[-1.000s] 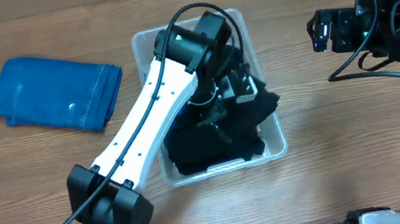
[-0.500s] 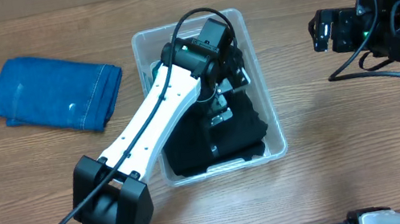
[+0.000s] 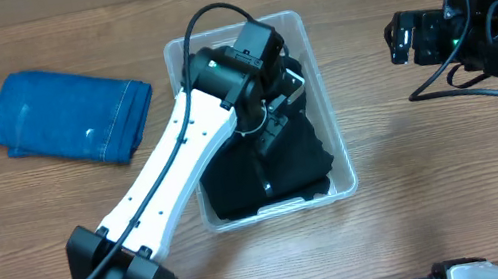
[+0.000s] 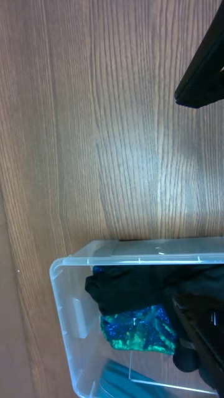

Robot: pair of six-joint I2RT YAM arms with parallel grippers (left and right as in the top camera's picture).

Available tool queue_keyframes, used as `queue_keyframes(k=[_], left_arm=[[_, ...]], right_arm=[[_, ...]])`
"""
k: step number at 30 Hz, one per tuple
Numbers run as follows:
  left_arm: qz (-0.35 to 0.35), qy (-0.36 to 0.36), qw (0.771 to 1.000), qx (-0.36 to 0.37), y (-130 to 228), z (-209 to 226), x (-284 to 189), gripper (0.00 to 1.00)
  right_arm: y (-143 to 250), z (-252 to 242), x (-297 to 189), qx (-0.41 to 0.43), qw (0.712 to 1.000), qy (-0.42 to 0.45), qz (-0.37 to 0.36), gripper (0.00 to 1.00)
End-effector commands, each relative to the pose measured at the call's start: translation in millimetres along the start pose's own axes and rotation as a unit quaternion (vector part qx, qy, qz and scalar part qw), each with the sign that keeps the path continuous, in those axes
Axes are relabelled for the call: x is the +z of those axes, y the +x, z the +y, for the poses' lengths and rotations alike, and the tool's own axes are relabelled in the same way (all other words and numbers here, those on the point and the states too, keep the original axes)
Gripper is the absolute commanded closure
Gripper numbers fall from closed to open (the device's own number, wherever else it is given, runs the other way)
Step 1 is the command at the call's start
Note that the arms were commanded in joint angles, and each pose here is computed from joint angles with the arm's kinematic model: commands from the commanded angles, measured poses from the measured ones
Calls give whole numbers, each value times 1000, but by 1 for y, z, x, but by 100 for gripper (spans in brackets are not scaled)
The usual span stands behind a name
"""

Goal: Pack container
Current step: 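Lower the black garment into the bin on top and release it, then move the left gripper back and grasp the folded blue denim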

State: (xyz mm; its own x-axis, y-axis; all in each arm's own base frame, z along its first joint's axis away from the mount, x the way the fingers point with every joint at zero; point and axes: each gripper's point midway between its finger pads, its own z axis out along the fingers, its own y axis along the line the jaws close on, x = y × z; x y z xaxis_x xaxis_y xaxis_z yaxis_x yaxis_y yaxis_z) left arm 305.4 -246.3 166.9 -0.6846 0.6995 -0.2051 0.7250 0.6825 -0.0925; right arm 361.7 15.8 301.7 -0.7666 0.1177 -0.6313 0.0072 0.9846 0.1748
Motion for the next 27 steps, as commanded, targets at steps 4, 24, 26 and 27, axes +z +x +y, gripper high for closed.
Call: queue_keyframes(k=[4, 24, 26, 27], left_arm=[[89, 23, 994, -67, 22, 7, 108, 49], [-128, -133, 720, -669, 116, 216, -121, 0], [-110, -92, 674, -725, 147, 239, -98, 0], [-104, -72, 653, -746, 163, 250, -81, 0]], right_arm=[[-2, -1, 0, -1, 1000, 1, -2, 0], [0, -3, 0, 0, 1000, 7, 1, 0], [0, -3, 0, -1, 1000, 7, 1, 0], [0, -3, 0, -1, 1000, 7, 1, 0]])
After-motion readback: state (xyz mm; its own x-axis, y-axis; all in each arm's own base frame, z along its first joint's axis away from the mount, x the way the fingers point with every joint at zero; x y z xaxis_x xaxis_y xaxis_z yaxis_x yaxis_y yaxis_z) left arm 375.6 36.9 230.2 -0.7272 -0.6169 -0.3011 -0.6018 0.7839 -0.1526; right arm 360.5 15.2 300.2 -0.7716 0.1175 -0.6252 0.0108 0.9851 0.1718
